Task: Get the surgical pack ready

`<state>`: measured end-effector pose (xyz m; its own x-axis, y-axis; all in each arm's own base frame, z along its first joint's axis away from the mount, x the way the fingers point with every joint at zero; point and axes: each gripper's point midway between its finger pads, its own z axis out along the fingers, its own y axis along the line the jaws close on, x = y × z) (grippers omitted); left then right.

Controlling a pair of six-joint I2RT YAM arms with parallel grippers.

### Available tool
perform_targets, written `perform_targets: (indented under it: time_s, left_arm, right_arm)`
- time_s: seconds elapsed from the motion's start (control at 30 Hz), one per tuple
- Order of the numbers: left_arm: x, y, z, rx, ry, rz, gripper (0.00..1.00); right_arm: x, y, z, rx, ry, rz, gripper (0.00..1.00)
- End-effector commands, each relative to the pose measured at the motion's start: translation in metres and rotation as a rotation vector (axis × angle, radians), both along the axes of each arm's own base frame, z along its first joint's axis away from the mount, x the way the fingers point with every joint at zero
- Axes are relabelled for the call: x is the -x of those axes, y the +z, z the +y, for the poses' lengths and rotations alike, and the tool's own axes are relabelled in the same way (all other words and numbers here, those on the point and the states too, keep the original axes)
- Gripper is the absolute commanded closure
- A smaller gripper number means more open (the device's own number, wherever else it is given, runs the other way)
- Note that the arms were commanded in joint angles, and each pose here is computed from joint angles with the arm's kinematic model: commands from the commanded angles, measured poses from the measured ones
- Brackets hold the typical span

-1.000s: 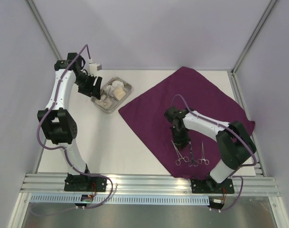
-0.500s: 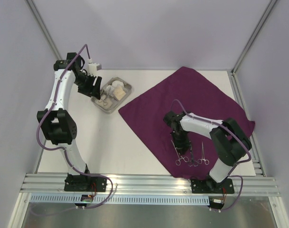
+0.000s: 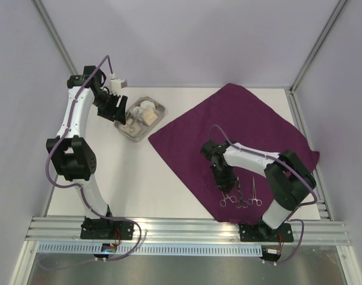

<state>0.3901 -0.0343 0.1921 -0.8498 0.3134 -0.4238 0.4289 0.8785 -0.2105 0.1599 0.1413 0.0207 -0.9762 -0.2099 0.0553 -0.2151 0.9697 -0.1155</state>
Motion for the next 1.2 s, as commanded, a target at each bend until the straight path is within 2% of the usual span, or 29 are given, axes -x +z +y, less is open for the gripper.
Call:
perform_targets:
  time_s: [0.0,0.2,0.87,0.97,1.0,1.17]
  left_arm:
    - [0.005,0.020,0.000,0.005,0.011,-0.038,0.30]
    - [0.005,0.019,-0.001,0.007,0.009,-0.035,0.30]
    - [0.007,0.020,-0.001,0.007,0.005,-0.034,0.30]
    - [0.008,0.020,-0.001,0.008,0.004,-0.031,0.30]
    - [0.008,0.021,-0.001,0.008,0.003,-0.033,0.30]
    - [0.009,0.022,-0.001,0.008,0.000,-0.034,0.30]
  right_arm:
    - [-0.007,0.012,0.015,-0.064,0.025,-0.063,0.80]
    - [-0.007,-0.007,0.009,-0.012,0.034,-0.030,0.80]
    - [-0.007,-0.031,-0.011,0.120,0.075,0.006,0.81]
    - [-0.008,-0.031,-0.008,0.102,0.076,0.004,0.92]
    - [-0.008,-0.030,-0.007,0.090,0.083,0.001,0.99]
    - [-0.019,-0.011,0.008,0.007,0.101,-0.066,0.99]
